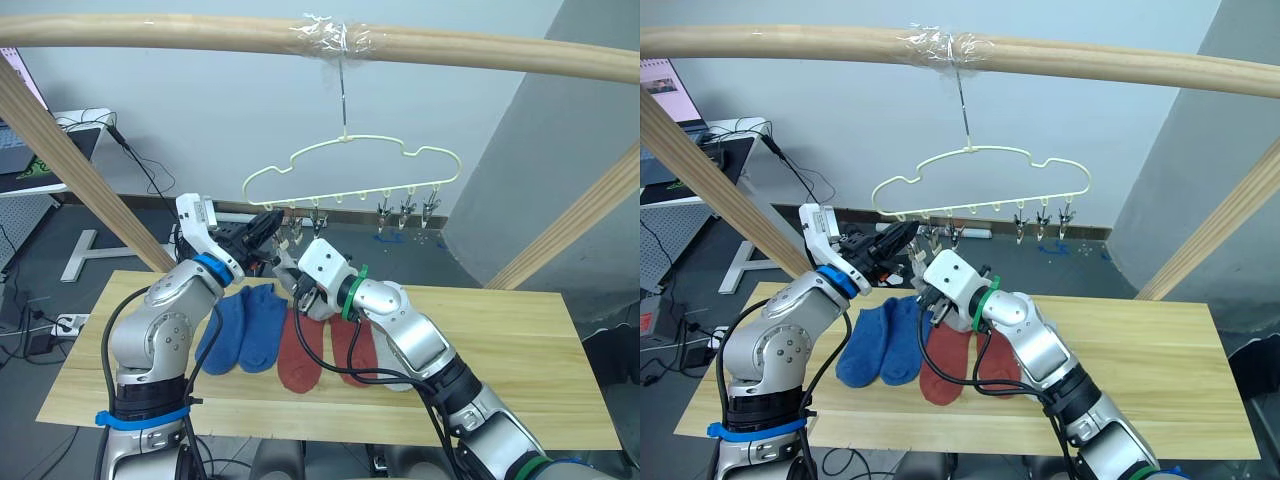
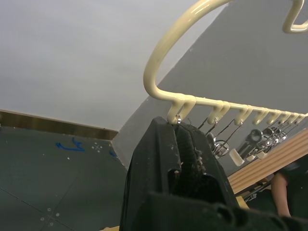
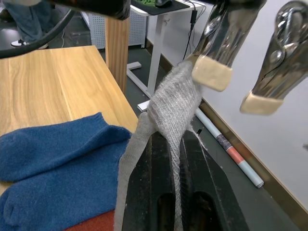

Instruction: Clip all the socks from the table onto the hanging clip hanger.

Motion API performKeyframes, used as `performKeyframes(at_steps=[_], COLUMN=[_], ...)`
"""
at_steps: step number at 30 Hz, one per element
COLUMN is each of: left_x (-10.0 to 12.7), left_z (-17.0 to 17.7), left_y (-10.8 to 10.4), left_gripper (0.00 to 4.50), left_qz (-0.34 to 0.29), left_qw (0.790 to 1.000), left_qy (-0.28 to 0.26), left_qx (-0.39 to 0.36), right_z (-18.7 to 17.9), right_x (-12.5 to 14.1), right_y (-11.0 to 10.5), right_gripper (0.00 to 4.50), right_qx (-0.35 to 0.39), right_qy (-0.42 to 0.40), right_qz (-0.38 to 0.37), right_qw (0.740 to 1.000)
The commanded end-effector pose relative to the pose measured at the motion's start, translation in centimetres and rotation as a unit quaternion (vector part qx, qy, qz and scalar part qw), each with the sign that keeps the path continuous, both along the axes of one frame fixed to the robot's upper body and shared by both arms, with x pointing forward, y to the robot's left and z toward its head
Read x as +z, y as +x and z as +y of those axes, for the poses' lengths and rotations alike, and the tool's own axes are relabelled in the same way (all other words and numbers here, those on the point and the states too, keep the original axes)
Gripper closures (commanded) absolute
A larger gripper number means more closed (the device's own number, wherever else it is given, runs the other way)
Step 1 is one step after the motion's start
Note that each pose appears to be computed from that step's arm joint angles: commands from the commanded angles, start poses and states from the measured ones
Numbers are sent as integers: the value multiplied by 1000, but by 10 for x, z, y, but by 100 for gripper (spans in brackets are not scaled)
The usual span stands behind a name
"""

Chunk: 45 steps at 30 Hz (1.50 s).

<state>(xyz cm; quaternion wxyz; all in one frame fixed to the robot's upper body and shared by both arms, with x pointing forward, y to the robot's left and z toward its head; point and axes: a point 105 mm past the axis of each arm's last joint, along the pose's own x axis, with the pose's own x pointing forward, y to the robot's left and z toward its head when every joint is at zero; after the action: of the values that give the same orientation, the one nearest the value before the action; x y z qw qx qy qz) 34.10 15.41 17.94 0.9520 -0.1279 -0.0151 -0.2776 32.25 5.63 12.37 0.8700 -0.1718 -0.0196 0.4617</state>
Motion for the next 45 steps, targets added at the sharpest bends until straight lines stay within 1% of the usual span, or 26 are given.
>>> performKeyframes(at_steps=[1, 9, 11, 13, 14, 16, 17, 20, 21, 22, 24, 26, 30, 33, 35, 38, 40, 43, 45], left_x=[14, 10, 7, 6, 6, 5, 4, 3, 3, 3, 2, 1, -3, -11, -17, -24, -27, -24, -21], left_z=[-7, -10, -7, -5, -5, -5, -3, -2, -1, 1, 4, 8, 12, 4, -3, -11, -18, -26, -30], left_y=[-6, -8, -8, -9, -11, -12, -13, -18, -19, -20, -20, -20, -24, -32, -37, -37, -37, -34, -32], left_gripper=[450, 450, 450, 388, 364, 293, 266, 161, 134, 134, 134, 134, 134, 134, 134, 134, 134, 134, 134], left_qz=[-32, -30, -23, -19, -21, -24, -24, -28, -31, -32, -34, -39, -56, -90, -101, -105, -114, -142, -156], left_qw=[999, 999, 1000, 1000, 1000, 999, 999, 999, 998, 998, 998, 997, 993, 984, 981, 983, 982, 977, 975], left_qy=[7, 15, 5, 1, 6, 17, 26, 40, 47, 50, 57, 70, 103, 153, 164, 147, 149, 156, 159], left_qx=[-11, -13, -12, -12, -15, -14, -12, -21, -21, -18, -9, 2, 14, -5, -19, -17, -16, 11, 26], right_z=[7, 10, 10, 11, 11, 11, 12, 12, 11, 12, 13, 14, 5, -12, -23, -37, -44, -56, -62], right_x=[23, 27, 28, 30, 31, 33, 34, 36, 35, 33, 30, 25, 17, 13, 13, 15, 18, 23, 25], right_y=[-1, -1, -1, -2, -2, -1, -2, -1, 1, 1, 0, -1, -3, -6, -9, -16, -21, -32, -36], right_gripper=[445, 445, 445, 450, 450, 450, 450, 371, 343, 315, 237, 177, 177, 177, 177, 177, 177, 177, 177], right_qx=[8, 9, 10, 12, 12, 7, 9, 4, 0, 0, 5, 10, 10, 9, 4, 4, 4, 13, 12], right_qy=[32, 45, 48, 52, 55, 65, 74, 89, 85, 75, 54, 36, 9, -10, -13, -19, -16, -15, -14], right_qz=[-27, -22, -22, -23, -22, -19, -14, -7, -8, -11, -22, -27, -38, -50, -52, -58, -56, -58, -56], right_qw=[999, 999, 999, 998, 998, 998, 997, 996, 996, 997, 998, 999, 999, 999, 999, 998, 998, 998, 998])
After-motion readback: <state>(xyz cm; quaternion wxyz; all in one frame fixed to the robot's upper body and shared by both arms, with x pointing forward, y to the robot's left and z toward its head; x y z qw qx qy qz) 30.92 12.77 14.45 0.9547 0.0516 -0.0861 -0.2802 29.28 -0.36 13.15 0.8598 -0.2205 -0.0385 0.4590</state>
